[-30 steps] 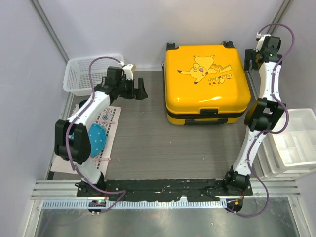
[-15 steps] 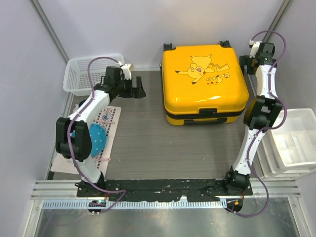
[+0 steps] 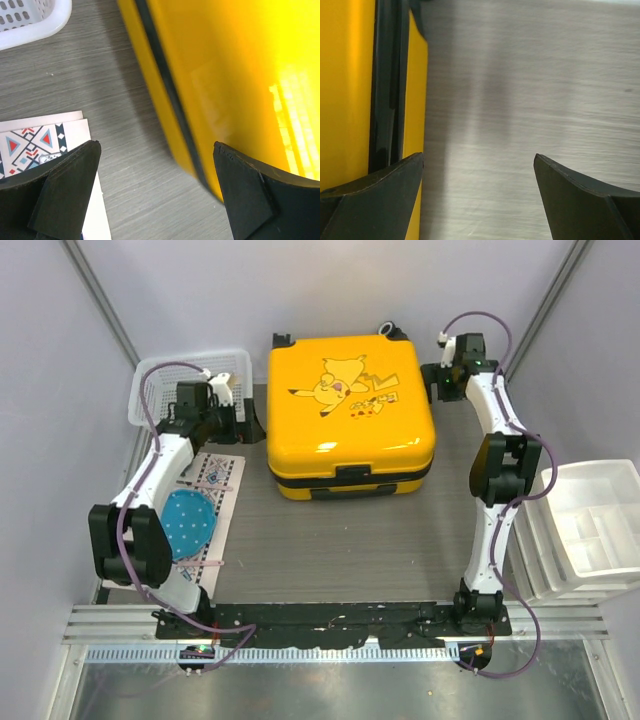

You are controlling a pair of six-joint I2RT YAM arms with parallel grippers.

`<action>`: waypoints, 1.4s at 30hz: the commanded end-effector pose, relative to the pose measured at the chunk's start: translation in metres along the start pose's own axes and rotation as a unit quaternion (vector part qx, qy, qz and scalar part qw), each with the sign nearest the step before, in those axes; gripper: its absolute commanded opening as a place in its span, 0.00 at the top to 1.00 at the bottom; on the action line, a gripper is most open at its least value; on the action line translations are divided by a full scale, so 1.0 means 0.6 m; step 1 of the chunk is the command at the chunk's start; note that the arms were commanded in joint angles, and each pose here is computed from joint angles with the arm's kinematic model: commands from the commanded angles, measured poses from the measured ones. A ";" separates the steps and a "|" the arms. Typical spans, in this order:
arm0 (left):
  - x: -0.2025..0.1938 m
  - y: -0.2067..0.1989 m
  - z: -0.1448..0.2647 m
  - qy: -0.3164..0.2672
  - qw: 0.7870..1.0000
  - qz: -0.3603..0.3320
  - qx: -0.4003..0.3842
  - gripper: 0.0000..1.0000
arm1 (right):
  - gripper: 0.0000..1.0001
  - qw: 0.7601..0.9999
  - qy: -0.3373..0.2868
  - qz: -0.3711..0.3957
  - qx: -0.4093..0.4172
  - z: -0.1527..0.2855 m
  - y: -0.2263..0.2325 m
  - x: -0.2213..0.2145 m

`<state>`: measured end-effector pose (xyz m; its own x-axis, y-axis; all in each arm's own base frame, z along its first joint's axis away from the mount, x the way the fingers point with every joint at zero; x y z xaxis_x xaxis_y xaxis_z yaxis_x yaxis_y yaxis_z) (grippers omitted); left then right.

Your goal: Open, take out, and arrange the luggage

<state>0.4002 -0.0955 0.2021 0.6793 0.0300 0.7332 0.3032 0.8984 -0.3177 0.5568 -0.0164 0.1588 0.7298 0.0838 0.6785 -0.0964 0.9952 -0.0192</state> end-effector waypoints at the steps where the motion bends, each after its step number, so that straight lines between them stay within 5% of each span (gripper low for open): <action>1: 0.019 -0.004 0.044 -0.029 0.999 -0.020 -0.011 0.01 | 0.01 0.992 0.016 0.018 0.124 0.066 0.154 -0.004; 7: 0.021 0.011 0.090 -0.031 0.999 -0.028 -0.034 0.00 | 0.01 0.985 -0.017 0.059 0.163 0.156 0.117 0.038; 12: 0.006 0.012 0.110 -0.031 0.997 -0.051 -0.041 0.00 | 0.01 0.970 -0.022 0.116 0.213 0.221 0.058 -0.026; 20: 0.014 -0.025 0.127 -0.050 0.990 -0.080 -0.106 0.01 | 0.03 0.888 -0.096 0.353 0.278 0.311 0.084 -0.138; 26: 0.017 -0.043 0.138 -0.062 0.983 -0.100 -0.139 0.02 | 0.10 0.843 -0.110 0.414 0.326 0.298 0.105 -0.193; 42: 0.014 -0.043 0.154 -0.067 0.981 -0.131 -0.125 0.04 | 0.37 0.791 -0.186 0.408 0.415 0.227 0.127 -0.228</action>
<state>0.3405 -0.0784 0.2607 0.5100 -0.0937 0.8551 0.5926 0.7588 -0.2703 0.3531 0.0279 0.1634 0.0700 0.5740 0.8159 -0.9550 0.2748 -0.1114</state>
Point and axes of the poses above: each gripper's point midway between its finger pads, its own z axis back along the fingers, its own y axis along the line the jaws close on, x = y × z, the point moved 3 cm from there along z, back along the fingers, and after that the axes turned 2 degrees about -z, right-handed, at the moved point
